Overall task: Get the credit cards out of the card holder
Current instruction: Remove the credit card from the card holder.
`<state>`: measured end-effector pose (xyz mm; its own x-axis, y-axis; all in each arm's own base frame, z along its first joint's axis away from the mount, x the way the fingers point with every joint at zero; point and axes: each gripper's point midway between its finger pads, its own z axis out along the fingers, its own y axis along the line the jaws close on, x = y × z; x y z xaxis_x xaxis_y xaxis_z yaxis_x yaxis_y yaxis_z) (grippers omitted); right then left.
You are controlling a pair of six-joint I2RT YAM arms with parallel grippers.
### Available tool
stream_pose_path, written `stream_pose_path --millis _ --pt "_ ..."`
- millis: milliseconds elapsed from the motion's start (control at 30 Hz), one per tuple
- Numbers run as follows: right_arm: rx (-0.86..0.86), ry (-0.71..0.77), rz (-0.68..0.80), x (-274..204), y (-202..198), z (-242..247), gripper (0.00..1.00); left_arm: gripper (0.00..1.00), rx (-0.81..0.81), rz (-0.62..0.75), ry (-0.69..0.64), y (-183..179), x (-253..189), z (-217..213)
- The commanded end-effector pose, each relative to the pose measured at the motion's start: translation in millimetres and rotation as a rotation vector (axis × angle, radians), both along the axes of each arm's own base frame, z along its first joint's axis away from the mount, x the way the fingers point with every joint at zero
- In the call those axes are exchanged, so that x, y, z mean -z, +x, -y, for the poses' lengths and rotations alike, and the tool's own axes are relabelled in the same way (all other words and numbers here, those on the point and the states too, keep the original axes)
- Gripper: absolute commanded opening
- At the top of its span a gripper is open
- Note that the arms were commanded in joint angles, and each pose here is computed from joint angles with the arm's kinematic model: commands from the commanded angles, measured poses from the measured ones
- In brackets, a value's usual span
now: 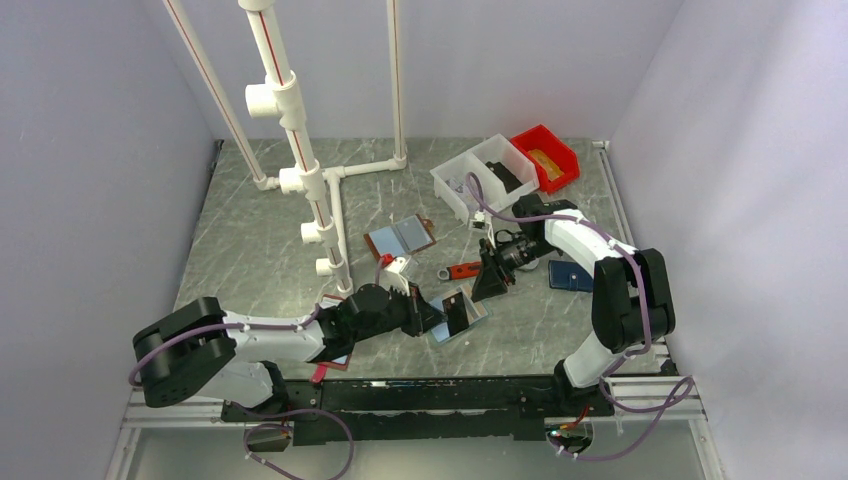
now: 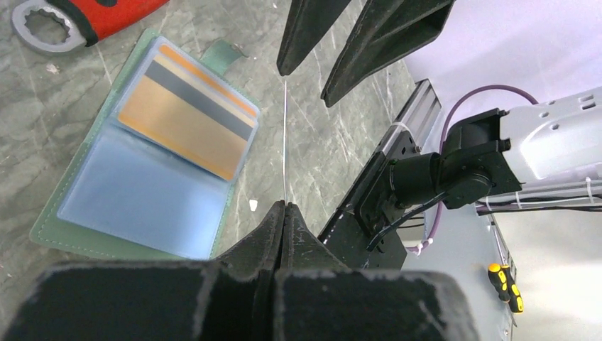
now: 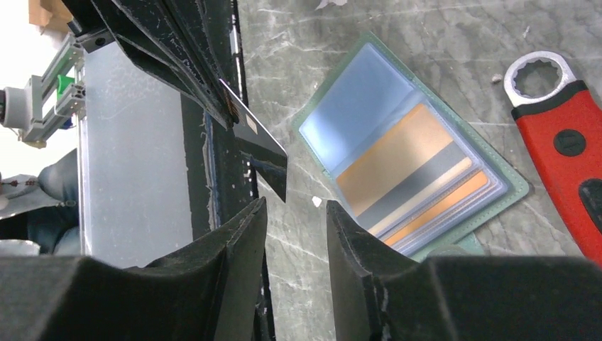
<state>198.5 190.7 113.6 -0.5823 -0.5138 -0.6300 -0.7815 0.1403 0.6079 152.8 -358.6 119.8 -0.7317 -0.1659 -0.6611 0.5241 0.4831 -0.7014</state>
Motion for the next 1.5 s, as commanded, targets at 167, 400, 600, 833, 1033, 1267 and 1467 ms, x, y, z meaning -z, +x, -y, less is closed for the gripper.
stream_pose_path --millis 167,400,600,833,1033,1267,1467 --pt "-0.039 0.118 0.041 -25 -2 -8 0.45 0.00 0.004 0.095 -0.130 2 -47 10" --pt "-0.052 0.140 0.040 -29 -6 -8 0.49 0.00 0.013 0.112 -0.163 0 -57 14" --pt "-0.076 0.182 0.032 -36 -14 -10 0.51 0.00 -0.015 0.128 -0.188 4 -65 16" --pt "-0.107 0.231 0.036 -45 -23 -11 0.53 0.00 -0.006 0.148 -0.213 4 -76 22" --pt "-0.103 0.238 0.030 -46 -24 -11 0.51 0.00 -0.002 0.157 -0.235 3 -80 26" --pt "-0.114 0.260 0.036 -50 -27 -11 0.42 0.00 -0.007 0.174 -0.244 4 -83 28" --pt "-0.121 0.263 0.038 -51 -28 -12 0.36 0.00 -0.020 0.189 -0.245 6 -86 26"
